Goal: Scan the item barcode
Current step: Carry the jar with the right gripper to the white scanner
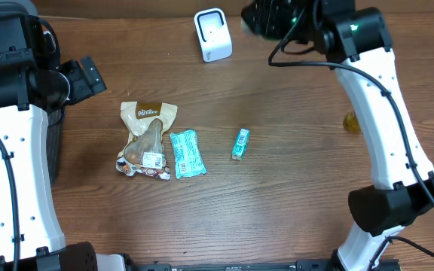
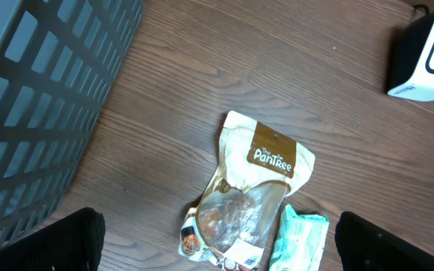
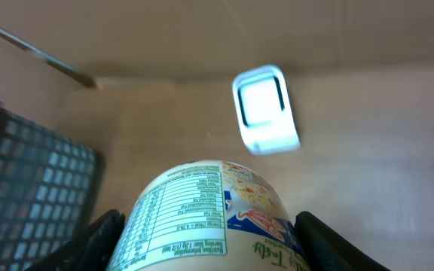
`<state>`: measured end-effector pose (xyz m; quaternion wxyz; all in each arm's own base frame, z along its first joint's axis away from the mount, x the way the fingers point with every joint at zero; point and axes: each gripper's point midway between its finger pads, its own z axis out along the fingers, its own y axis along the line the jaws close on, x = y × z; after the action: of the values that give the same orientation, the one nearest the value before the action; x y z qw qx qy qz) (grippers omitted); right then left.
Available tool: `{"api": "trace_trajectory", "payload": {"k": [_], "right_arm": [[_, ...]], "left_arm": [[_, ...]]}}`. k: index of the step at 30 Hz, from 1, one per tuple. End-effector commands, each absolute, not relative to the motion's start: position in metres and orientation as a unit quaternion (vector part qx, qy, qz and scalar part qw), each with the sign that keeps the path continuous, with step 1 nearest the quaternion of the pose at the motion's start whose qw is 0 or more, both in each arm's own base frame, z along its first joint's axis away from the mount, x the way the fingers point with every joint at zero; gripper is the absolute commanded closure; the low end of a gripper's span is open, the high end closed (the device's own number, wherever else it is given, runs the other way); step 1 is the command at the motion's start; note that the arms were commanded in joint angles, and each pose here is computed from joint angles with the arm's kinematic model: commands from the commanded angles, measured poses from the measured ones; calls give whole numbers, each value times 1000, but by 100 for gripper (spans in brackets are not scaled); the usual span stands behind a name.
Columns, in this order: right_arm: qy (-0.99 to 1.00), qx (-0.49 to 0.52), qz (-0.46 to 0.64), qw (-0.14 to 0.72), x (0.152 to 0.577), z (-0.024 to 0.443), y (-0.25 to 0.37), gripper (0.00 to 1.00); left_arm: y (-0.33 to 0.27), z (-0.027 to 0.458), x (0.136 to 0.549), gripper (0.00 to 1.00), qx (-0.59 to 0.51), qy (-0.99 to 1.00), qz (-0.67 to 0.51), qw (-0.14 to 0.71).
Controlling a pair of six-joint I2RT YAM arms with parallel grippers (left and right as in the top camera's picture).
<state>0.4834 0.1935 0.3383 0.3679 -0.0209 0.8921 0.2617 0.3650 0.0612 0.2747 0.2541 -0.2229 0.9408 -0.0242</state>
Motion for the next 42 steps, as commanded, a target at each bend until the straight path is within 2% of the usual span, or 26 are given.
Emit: {"api": "trace_trajectory", "payload": {"k": [1,12,25,42], "right_arm": [[879,-41,264,395,490,352,195,65],[871,-73,273,401,552,278,246,67],[827,-58,247,501,635,209,277,71],[768,-42,248,588,680,160,285,70]], "left_arm": [[59,276,366,0,-215,942,-24,256],[59,276,366,0,-215,942,-24,256],[60,276,366,0,-215,942,-23,256],[60,276,366,0,-215,942,-23,256]]}}
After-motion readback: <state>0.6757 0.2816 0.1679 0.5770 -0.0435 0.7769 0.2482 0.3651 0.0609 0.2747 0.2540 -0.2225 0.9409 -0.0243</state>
